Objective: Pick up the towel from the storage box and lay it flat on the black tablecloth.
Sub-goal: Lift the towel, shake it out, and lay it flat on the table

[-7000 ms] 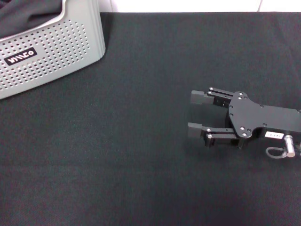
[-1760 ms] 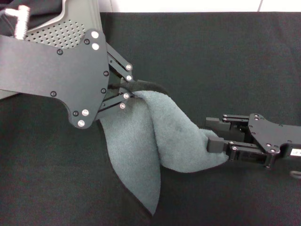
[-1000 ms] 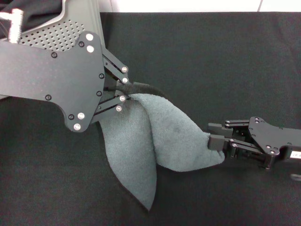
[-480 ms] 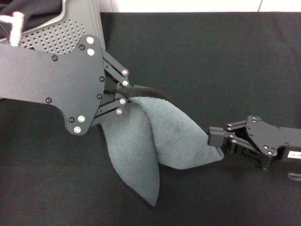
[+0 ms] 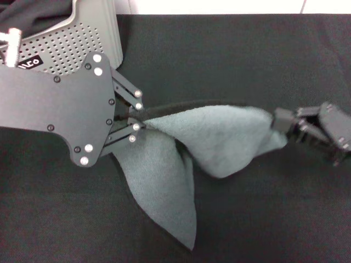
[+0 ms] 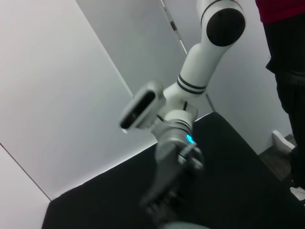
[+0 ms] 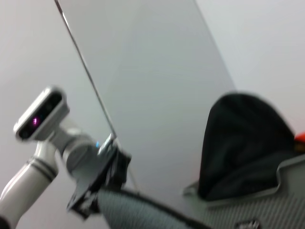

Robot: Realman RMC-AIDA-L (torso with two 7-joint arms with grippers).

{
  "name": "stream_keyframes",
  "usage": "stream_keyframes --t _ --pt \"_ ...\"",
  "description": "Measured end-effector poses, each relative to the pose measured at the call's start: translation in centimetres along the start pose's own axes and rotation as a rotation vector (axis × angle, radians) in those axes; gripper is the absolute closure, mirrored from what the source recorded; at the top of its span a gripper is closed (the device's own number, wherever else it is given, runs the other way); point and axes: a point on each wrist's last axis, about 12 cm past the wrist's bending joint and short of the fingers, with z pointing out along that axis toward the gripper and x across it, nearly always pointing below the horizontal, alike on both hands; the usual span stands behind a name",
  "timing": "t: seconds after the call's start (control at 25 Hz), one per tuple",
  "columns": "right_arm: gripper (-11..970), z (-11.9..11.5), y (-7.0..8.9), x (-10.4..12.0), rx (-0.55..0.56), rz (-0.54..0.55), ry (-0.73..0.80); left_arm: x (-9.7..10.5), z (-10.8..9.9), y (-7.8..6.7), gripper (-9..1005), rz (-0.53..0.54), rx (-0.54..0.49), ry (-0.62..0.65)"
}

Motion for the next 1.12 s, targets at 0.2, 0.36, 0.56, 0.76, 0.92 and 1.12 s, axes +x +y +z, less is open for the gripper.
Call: stream_keyframes --t 0.2,0.36,0.56,0.76,0.92,1.12 --pt "948 -2.0 -0.3 -2.0 0.051 -0.064 -0.082 0.4 0.1 -0.6 957 -0.026 0.010 0.007" --pt "949 -3.1 -0.5 -2.6 0.093 -0.087 -0.113 0.6 0.0 -1.1 957 -0.045 0.010 0.012" --pt "950 -2.9 -0.4 -2.6 0.092 -0.090 -0.118 0.9 0.0 -1.3 956 -0.047 0.009 0.000" --pt "949 -2.0 -0.6 -3.5 0.056 -0.127 -0.122 1.5 0.3 -1.1 956 -0.082 0.011 -0.014" --pt "949 -1.0 -0.8 -4.9 0.023 -0.172 -0.126 2.2 0.4 -1.0 955 -0.118 -0.009 -0.020" --pt "950 0.4 -1.4 -7.9 -0.019 -0.251 -0.148 3.4 0.9 -0.8 946 -0.207 -0.040 -0.036"
